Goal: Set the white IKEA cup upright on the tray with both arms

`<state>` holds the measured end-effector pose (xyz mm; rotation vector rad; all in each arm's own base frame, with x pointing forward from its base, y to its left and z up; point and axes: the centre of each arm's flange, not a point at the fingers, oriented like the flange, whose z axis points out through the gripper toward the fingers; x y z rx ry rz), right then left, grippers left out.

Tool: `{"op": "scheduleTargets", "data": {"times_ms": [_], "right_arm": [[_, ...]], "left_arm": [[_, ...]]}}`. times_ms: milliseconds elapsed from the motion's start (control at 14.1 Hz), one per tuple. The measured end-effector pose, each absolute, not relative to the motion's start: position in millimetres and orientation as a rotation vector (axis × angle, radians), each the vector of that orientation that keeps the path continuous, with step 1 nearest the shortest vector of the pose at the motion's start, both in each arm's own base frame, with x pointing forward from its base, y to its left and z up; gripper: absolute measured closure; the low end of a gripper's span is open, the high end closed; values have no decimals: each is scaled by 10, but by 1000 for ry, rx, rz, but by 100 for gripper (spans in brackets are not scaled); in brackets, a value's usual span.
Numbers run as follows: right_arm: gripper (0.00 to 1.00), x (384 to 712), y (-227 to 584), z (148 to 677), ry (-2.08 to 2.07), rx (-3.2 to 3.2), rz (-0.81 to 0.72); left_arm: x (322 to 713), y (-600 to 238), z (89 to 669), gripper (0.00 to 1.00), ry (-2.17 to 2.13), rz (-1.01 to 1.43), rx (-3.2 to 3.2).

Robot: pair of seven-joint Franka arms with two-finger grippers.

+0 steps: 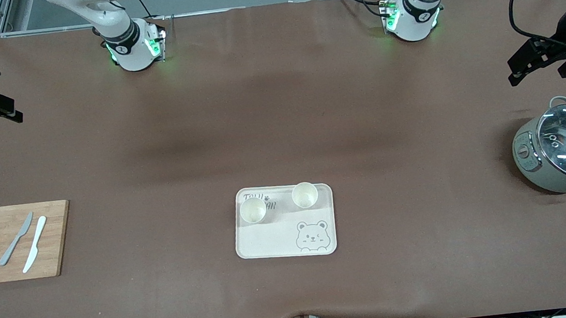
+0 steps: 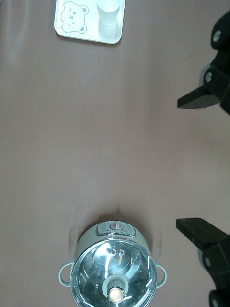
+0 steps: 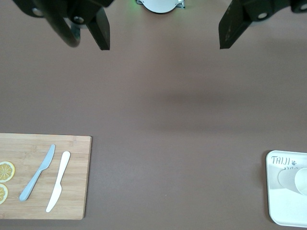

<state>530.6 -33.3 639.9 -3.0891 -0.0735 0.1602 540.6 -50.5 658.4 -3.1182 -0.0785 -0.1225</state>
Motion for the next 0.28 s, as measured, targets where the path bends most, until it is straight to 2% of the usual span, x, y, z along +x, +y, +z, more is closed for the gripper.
{"op": "scheduleTargets", "data": {"times_ms": [284], "right_arm": [[0, 5306, -333, 6399, -73, -3089, 160]], "left_arm": [[5490, -522, 6509, 0, -73, -104, -3122]]}}
